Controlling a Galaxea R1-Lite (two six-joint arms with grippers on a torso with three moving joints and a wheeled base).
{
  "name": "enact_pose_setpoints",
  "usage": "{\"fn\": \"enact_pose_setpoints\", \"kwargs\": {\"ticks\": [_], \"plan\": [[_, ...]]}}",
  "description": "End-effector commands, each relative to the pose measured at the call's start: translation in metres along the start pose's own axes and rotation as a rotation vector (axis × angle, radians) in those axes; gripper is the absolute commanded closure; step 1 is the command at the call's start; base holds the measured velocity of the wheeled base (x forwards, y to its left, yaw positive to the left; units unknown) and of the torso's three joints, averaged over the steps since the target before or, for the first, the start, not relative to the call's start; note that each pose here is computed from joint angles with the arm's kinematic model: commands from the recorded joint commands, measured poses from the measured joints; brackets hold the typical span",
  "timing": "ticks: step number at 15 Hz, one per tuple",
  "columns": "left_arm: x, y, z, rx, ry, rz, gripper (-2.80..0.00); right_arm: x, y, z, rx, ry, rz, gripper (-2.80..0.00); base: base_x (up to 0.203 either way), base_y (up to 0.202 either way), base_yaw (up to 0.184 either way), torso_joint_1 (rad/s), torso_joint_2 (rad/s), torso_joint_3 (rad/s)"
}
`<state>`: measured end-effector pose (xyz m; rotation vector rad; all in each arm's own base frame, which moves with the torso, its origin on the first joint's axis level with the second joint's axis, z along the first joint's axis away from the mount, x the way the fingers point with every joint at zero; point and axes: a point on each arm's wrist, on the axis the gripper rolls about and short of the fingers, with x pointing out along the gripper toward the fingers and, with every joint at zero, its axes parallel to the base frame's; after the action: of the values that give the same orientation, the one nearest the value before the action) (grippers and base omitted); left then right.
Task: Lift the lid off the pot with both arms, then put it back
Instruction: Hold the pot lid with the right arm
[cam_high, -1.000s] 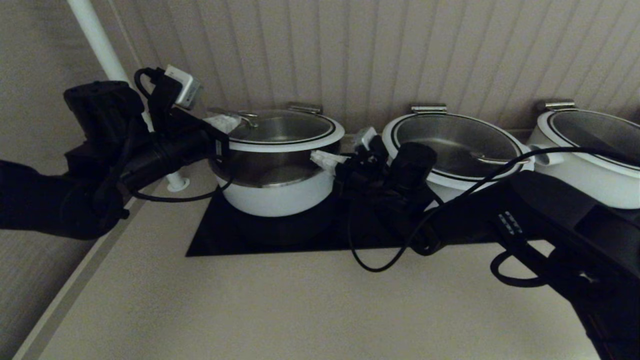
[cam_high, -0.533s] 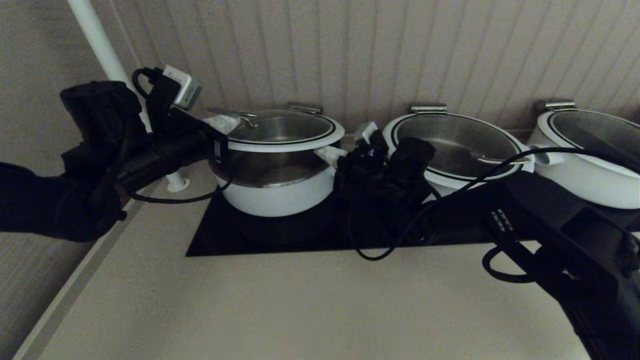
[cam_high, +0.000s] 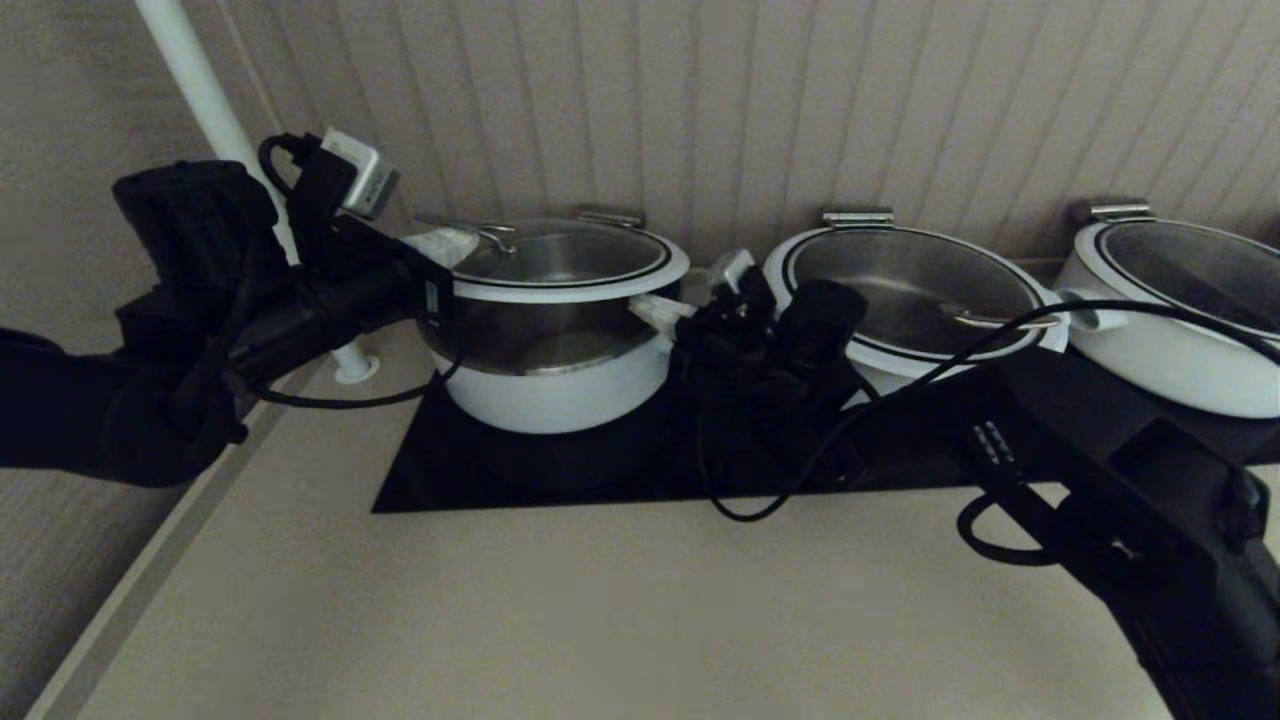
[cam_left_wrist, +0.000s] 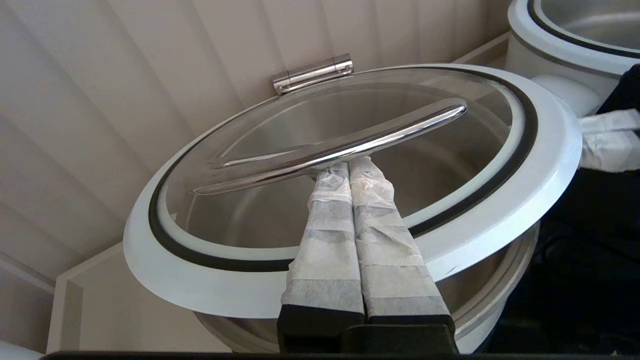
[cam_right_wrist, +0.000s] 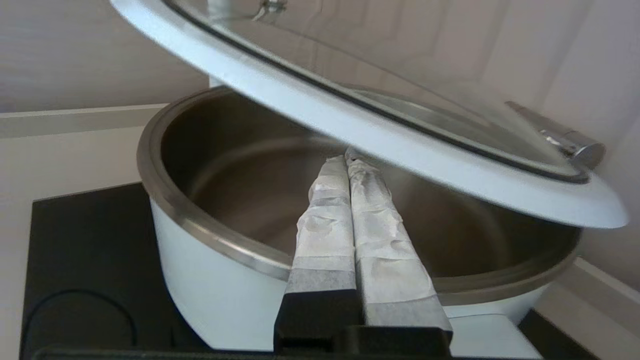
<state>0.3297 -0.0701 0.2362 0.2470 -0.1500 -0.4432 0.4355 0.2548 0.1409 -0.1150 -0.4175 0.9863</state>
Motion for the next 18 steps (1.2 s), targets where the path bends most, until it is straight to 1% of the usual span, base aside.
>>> {"fn": "enact_pose_setpoints", "kwargs": {"ticks": [1,5,6,12,18], "plan": [[0.000,0.000,0.000,0.002,-0.005,0.000,0.00,0.001,0.003,-0.004,0.002,0.000,0.009,0.00,0.000,0.000,0.000,0.000,0.00,0.000],[-0.002,0.000,0.002,0.003,-0.008,0.001,0.00,0.010,-0.003,-0.004,-0.020,-0.037,-0.002,0.00,0.000,0.000,0.000,0.000,0.00,0.000],[-0.004,0.000,0.003,0.005,-0.011,0.002,0.00,0.010,-0.003,-0.005,-0.013,-0.024,0.000,0.00,0.000,0.000,0.000,0.000,0.00,0.000],[-0.015,-0.005,0.002,0.005,0.008,-0.008,0.00,0.025,-0.015,0.010,-0.037,-0.063,-0.009,0.00,0.000,0.000,0.000,0.000,0.00,0.000],[-0.036,-0.009,0.006,0.000,0.011,-0.009,0.00,0.026,-0.015,0.009,-0.034,-0.060,-0.008,0.00,0.000,0.000,0.000,0.000,0.00,0.000]]}}
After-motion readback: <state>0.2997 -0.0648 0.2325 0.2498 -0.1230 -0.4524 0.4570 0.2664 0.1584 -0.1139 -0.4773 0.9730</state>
